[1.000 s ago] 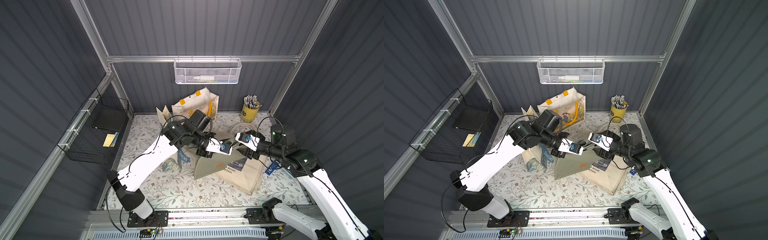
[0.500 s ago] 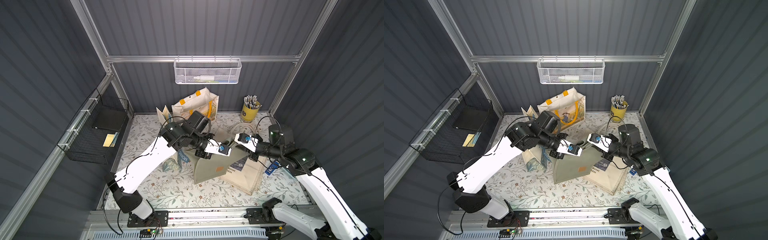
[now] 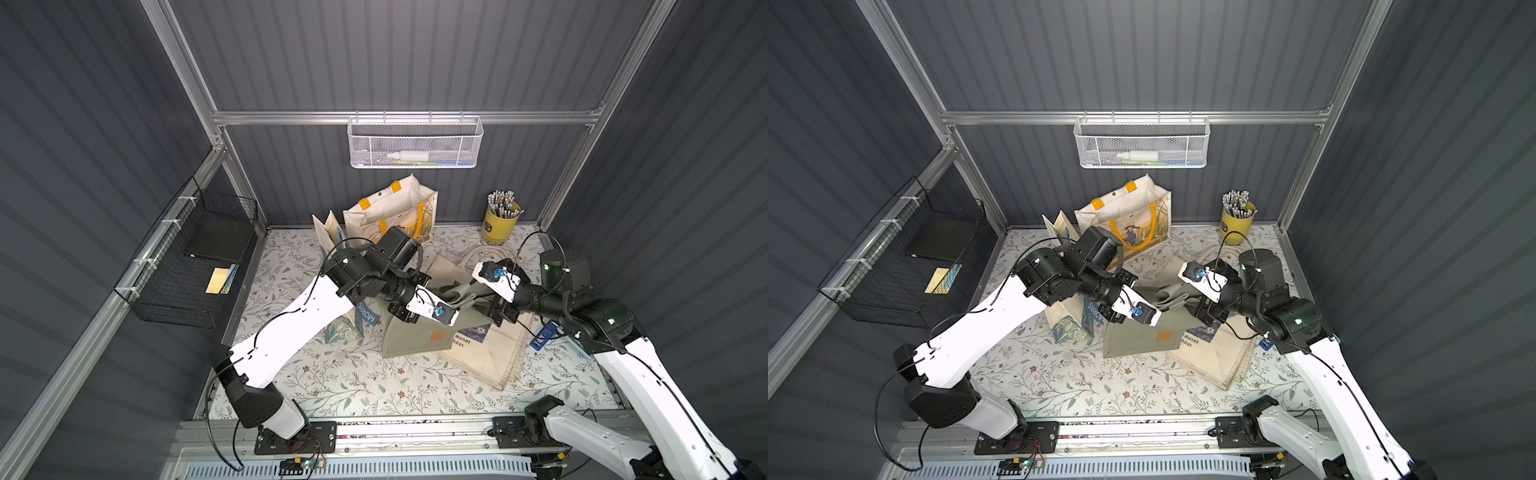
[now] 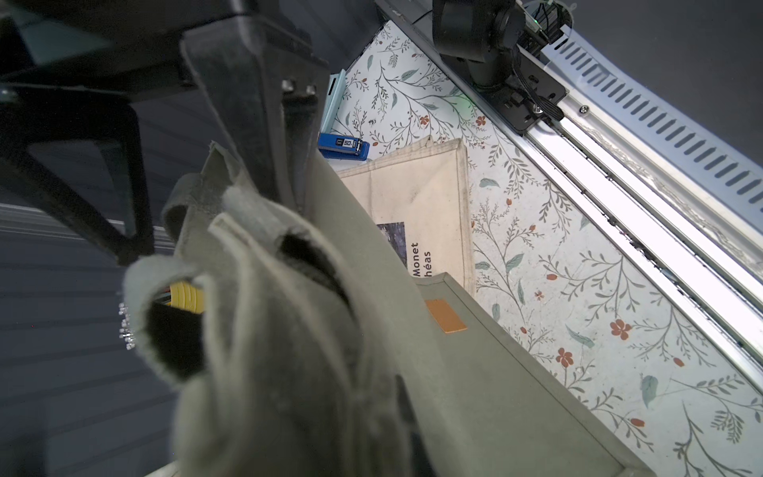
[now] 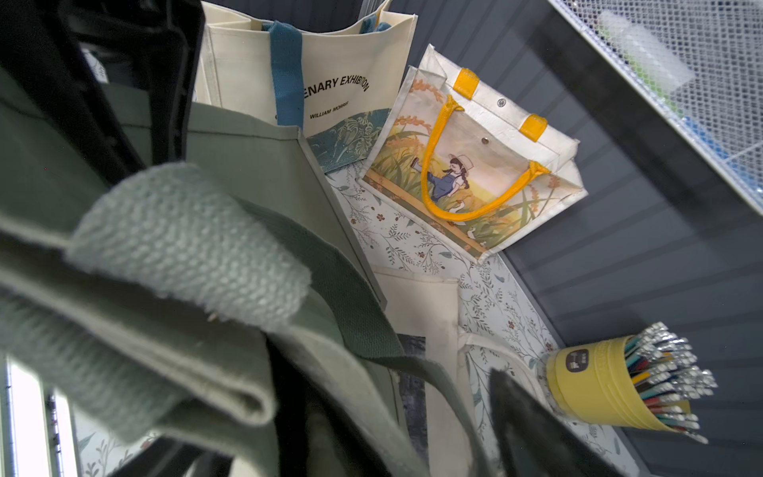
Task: Put away the canvas bag
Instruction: Press the canvas bag.
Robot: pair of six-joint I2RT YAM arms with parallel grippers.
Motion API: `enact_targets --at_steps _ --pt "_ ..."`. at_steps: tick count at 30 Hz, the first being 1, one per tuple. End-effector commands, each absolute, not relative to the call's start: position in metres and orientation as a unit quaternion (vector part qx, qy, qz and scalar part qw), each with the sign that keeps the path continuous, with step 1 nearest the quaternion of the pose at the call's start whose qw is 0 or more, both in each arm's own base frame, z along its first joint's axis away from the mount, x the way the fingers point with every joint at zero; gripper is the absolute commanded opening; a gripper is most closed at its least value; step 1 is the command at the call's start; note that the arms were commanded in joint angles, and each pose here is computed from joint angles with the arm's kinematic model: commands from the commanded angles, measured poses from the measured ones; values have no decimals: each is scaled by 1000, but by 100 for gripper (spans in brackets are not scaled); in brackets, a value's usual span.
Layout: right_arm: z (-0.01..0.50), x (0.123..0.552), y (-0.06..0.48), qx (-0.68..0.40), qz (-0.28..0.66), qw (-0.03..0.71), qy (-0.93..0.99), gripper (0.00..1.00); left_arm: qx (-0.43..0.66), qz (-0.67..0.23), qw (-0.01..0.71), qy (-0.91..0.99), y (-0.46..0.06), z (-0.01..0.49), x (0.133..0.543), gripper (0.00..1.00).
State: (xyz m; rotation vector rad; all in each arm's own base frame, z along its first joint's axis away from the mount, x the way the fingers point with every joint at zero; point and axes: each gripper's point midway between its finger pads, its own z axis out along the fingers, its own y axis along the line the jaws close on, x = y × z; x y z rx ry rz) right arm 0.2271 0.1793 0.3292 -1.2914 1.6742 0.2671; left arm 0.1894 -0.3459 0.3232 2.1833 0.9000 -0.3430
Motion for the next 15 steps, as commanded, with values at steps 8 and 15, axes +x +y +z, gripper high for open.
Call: enact_targets --at_steps 8,15 --pt "320 204 191 -539 171 453 689 91 875 -132 376 274 -343 330 171 0" --pt "309 201 190 -549 163 440 691 50 869 -130 398 264 -353 340 176 0"
